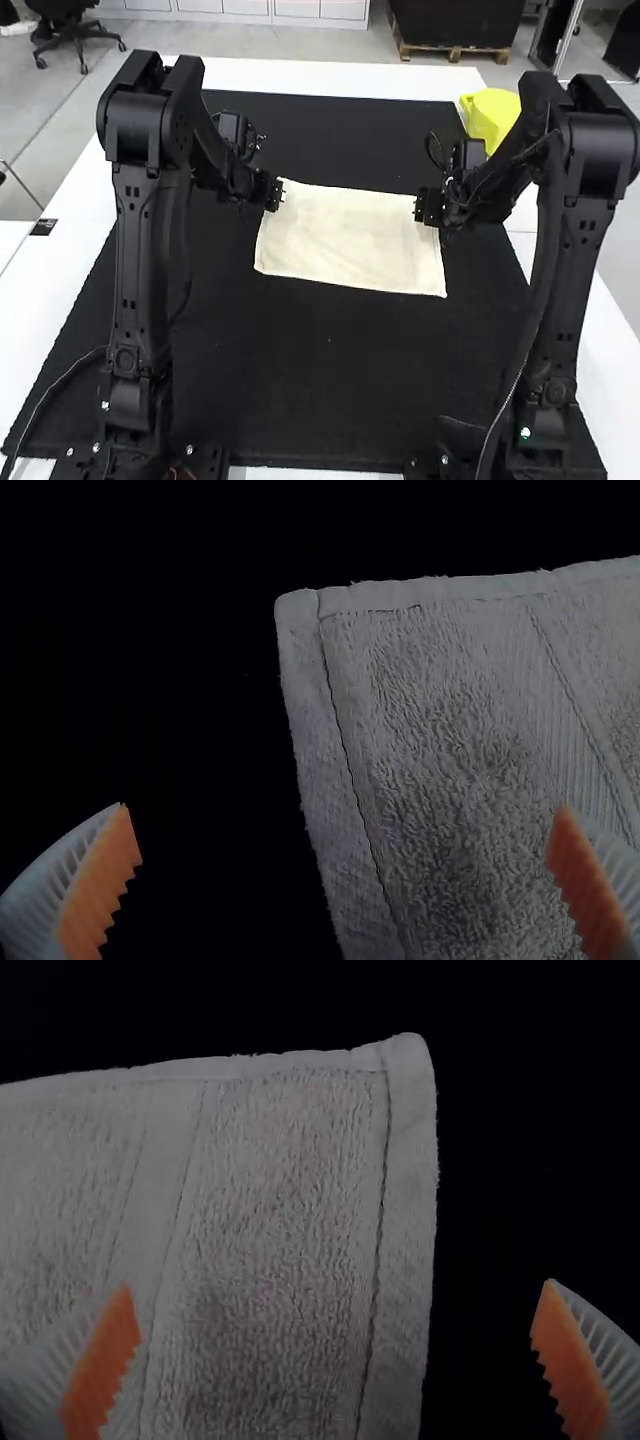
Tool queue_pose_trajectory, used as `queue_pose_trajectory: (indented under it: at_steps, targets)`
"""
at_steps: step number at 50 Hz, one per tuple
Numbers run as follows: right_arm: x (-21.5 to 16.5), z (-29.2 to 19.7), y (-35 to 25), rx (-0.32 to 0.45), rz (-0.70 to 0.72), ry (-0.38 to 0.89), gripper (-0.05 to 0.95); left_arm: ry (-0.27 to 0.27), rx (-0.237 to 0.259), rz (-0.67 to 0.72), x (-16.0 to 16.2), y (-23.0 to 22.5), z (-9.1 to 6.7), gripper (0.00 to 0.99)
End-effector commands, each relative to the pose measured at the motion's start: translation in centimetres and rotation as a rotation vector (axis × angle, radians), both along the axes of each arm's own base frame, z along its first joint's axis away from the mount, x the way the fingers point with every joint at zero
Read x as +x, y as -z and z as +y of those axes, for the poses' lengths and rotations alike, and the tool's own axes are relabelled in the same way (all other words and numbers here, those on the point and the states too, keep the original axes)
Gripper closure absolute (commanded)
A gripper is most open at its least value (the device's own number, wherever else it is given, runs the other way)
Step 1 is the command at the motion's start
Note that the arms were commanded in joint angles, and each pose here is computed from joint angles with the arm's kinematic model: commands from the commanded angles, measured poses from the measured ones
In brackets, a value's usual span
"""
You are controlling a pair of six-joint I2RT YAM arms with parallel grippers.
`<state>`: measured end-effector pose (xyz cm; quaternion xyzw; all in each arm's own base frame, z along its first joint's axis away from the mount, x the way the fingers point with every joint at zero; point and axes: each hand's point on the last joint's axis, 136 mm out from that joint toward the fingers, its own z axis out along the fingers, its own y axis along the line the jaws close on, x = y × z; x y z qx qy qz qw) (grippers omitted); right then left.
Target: Fold the towel.
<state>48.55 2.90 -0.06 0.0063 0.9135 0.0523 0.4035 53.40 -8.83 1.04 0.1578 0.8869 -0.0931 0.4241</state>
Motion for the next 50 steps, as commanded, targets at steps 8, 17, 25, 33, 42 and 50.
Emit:
queue_pose_trajectory:
  at_steps: [8, 17, 25, 33, 42, 50]
  targets:
    - [1.2, -0.1, 0.8, -0.004, 0.003, 0.017, -0.01, 0.026, 0.02, -0.015, 0.5, 0.3, -1.5, 0.044]
    - [1.3, -0.1, 1.4, 0.007, 0.027, 0.025, -0.01, 0.015, 0.032, -0.01, 0.5, 0.7, -1.3, 0.041]
    - [1.3, -0.1, 1.5, 0.001, 0.028, 0.018, -0.01, 0.012, 0.034, -0.007, 0.5, 1.0, -1.1, 0.038]
    - [1.5, 0.0, 1.7, -0.007, 0.03, 0.007, 0.02, 0.008, 0.04, 0.002, 0.5, 1.5, -1.1, 0.044]
    - [1.1, 0.1, 2.9, -0.03, 0.054, -0.018, 0.05, 0.008, 0.083, 0.026, 0.0, 3.3, -0.6, 0.097]
    - [0.1, 1.1, 4.7, 0.013, 0.094, -0.076, 0.88, 0.01, 0.104, 0.056, -0.4, 5.5, -0.4, 0.766]
